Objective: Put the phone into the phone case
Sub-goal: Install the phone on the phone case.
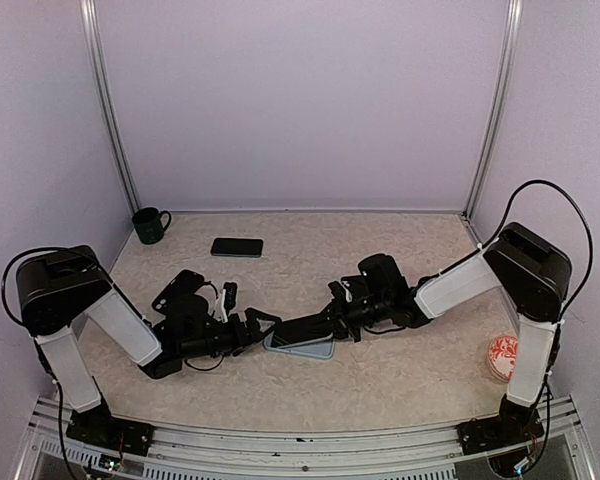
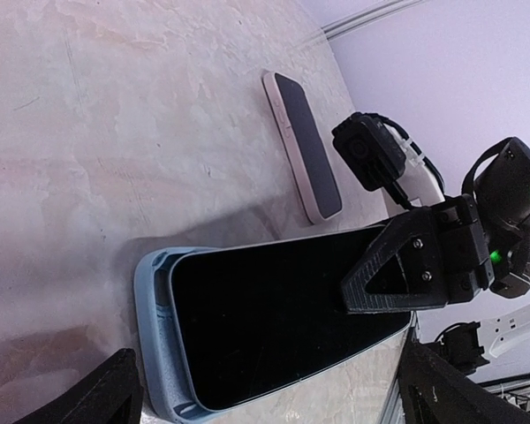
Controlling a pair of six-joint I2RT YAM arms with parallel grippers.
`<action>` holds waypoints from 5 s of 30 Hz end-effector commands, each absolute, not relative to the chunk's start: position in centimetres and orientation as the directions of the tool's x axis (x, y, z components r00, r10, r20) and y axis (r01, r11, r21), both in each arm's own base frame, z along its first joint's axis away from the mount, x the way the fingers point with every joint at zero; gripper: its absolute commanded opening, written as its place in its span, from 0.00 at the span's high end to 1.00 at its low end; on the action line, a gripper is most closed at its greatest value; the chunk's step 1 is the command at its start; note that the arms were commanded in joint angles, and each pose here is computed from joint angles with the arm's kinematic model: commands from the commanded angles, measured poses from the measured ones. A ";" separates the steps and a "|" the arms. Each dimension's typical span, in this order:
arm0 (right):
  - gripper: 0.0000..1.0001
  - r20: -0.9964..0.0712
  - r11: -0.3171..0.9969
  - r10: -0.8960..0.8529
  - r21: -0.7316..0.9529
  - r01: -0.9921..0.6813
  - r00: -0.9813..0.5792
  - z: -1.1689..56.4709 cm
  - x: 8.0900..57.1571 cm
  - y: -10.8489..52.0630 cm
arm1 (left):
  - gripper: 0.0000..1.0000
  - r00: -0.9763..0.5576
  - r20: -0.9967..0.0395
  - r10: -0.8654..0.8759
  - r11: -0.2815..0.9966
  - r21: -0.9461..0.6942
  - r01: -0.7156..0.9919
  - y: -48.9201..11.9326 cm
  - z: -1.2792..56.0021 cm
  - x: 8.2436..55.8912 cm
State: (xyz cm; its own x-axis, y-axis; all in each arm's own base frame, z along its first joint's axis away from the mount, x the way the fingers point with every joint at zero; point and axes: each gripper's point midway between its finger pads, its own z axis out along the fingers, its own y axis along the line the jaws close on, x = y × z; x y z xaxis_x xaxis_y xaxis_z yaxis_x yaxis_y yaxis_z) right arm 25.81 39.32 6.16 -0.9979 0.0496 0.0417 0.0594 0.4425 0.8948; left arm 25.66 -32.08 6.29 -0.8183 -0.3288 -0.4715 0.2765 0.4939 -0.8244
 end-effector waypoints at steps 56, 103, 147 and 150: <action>1.00 0.124 0.455 -0.002 0.884 0.109 -0.992 1.2 24.2 39.0 | 0.01 -0.860 -0.447 -0.247 0.447 -0.840 0.309 -36.4 5.2 26.4; 1.00 -0.004 0.257 0.000 0.966 -0.004 -1.000 7.5 25.7 38.6 | 0.01 -0.875 -0.417 -0.247 0.491 -0.832 0.258 -33.8 4.7 24.9; 1.00 -0.107 0.174 -0.104 0.977 -0.124 -0.989 9.0 23.3 39.8 | 0.13 -0.875 -0.441 -0.201 0.321 -0.873 0.367 -36.4 9.2 23.3; 1.00 -0.114 0.190 -0.117 0.973 -0.135 -0.987 8.7 23.2 39.9 | 0.16 -0.875 -0.445 -0.190 0.310 -0.873 0.377 -36.5 9.4 23.0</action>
